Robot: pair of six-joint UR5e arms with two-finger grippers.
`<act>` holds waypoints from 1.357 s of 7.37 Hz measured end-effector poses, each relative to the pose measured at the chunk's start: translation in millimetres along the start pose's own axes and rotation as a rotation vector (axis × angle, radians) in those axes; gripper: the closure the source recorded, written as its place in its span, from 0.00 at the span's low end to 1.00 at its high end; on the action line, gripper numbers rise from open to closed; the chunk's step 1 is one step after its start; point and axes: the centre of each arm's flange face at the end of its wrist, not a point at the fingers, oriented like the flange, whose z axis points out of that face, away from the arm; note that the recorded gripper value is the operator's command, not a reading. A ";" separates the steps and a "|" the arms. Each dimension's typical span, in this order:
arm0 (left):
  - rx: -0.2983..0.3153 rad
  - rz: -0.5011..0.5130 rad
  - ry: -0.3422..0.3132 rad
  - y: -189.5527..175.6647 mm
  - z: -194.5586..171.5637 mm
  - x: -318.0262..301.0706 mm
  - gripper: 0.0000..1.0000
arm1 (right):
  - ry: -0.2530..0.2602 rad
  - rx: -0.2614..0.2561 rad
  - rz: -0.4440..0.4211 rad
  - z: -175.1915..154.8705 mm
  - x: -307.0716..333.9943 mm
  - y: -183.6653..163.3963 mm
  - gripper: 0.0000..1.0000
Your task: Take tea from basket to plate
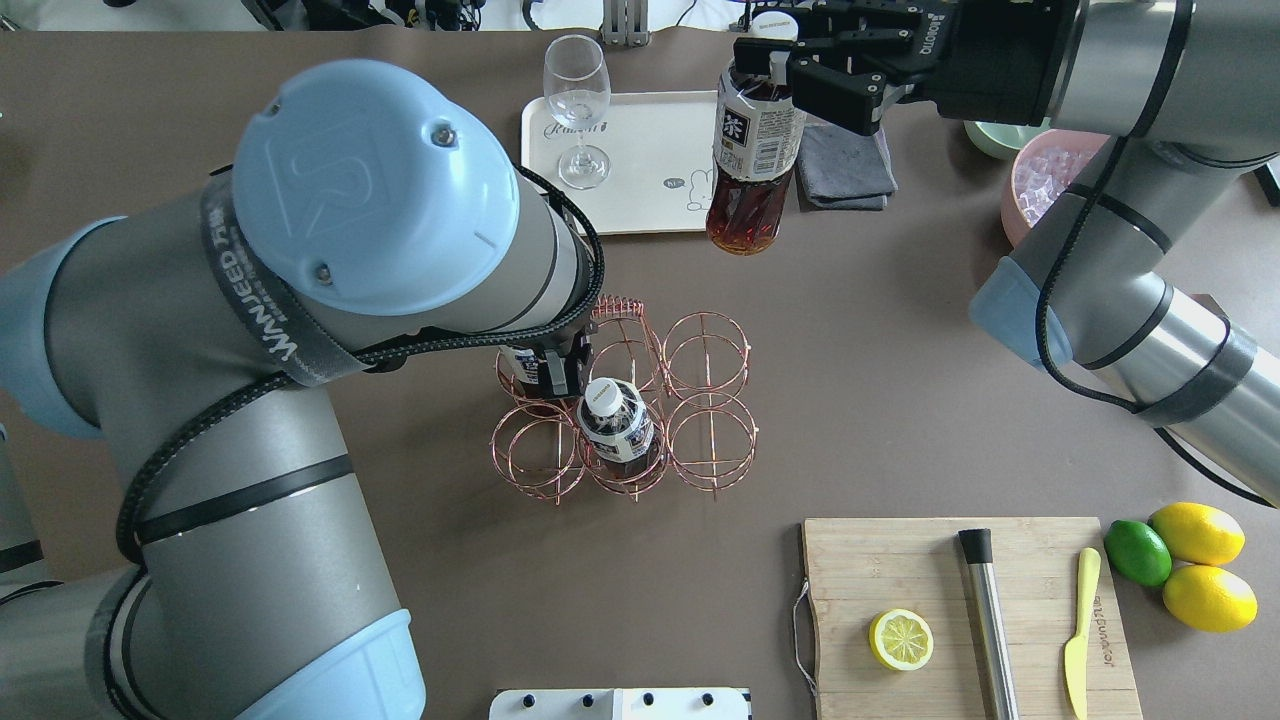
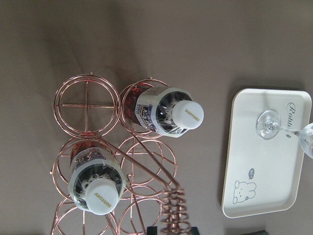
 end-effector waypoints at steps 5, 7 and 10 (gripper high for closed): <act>0.026 -0.002 0.025 -46.1 -45.5 46.5 1.00 | 0.252 -0.027 -0.020 24.0 119.7 51.2 1.00; 0.073 0.033 0.024 -95.5 -50.2 87.9 1.00 | 0.412 0.006 -0.051 45.2 177.1 81.6 1.00; 0.172 0.126 0.010 -210.5 -45.1 155.9 1.00 | 0.564 0.075 -0.053 90.7 196.2 118.8 1.00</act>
